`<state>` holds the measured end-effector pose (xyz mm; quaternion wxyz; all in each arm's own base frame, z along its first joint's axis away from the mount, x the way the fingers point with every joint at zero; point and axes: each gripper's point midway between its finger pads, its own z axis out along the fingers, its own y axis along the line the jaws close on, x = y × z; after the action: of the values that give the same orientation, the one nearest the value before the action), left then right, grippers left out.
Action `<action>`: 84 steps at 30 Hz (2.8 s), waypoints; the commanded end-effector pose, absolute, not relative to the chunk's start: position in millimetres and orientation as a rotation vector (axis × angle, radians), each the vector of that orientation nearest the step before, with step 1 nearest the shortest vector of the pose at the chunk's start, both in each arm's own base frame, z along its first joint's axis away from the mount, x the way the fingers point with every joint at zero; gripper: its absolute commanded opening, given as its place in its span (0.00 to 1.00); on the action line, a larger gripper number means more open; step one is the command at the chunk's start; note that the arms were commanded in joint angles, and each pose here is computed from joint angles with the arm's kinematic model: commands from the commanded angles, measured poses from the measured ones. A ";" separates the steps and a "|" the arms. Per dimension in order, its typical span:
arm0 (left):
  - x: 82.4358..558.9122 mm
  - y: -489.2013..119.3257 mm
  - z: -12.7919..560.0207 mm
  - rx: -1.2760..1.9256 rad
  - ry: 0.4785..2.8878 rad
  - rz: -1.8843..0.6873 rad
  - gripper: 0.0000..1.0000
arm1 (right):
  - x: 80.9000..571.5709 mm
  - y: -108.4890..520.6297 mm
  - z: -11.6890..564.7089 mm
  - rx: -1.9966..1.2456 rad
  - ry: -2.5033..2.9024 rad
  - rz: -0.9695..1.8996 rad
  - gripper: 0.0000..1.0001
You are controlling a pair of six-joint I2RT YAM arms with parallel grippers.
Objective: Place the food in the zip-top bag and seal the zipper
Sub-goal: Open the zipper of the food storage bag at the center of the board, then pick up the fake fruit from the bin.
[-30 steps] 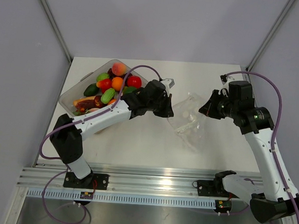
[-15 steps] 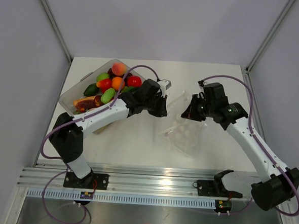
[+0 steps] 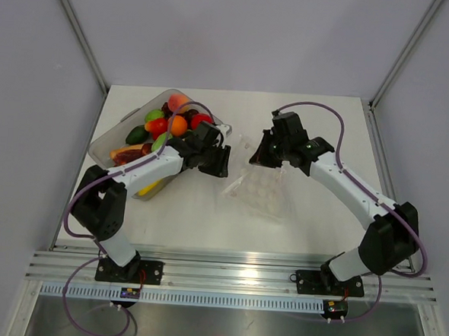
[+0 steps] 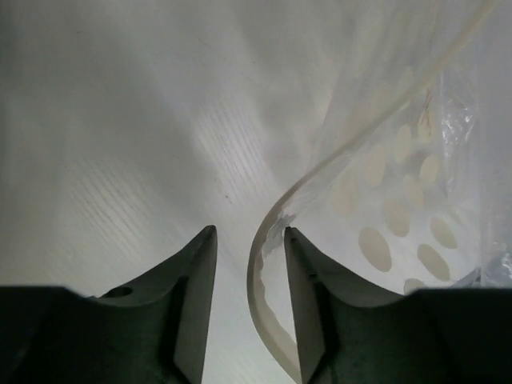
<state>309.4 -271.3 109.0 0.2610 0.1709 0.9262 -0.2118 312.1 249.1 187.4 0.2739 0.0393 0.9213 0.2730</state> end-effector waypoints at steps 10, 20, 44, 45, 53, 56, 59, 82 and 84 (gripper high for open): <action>334.7 -227.5 194.4 0.319 2.323 -0.445 0.66 | 354.3 293.8 199.0 0.083 2.396 0.768 0.00; 352.2 -189.1 222.3 0.111 2.303 -0.401 0.80 | 362.3 304.2 193.7 0.086 2.405 0.796 0.00; 444.8 -157.9 145.8 0.167 2.466 -0.108 0.87 | 344.6 293.2 212.3 0.085 2.375 0.808 0.00; 444.8 -160.3 144.0 0.175 2.470 -0.124 0.87 | 344.5 292.0 212.6 0.087 2.374 0.806 0.00; 447.3 -170.5 121.1 0.204 2.521 -0.168 0.71 | 343.1 292.2 215.0 0.085 2.372 0.802 0.00; 445.5 -170.1 123.0 0.204 2.522 -0.170 0.60 | 343.0 292.4 214.9 0.085 2.371 0.800 0.00; 443.5 -167.3 134.2 0.189 2.502 -0.164 0.46 | 343.0 292.9 214.0 0.086 2.374 0.798 0.00; 330.1 -241.0 264.8 0.325 2.203 -0.974 0.09 | 344.6 319.9 210.7 0.057 2.387 0.848 0.00; 320.2 -247.8 262.3 0.306 2.206 -1.061 0.09 | 343.7 321.8 215.1 0.060 2.376 0.869 0.00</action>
<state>338.2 -223.7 241.2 0.3405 0.1084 0.8779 -0.3187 339.8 308.3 185.9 0.2765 0.0251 0.9142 0.2951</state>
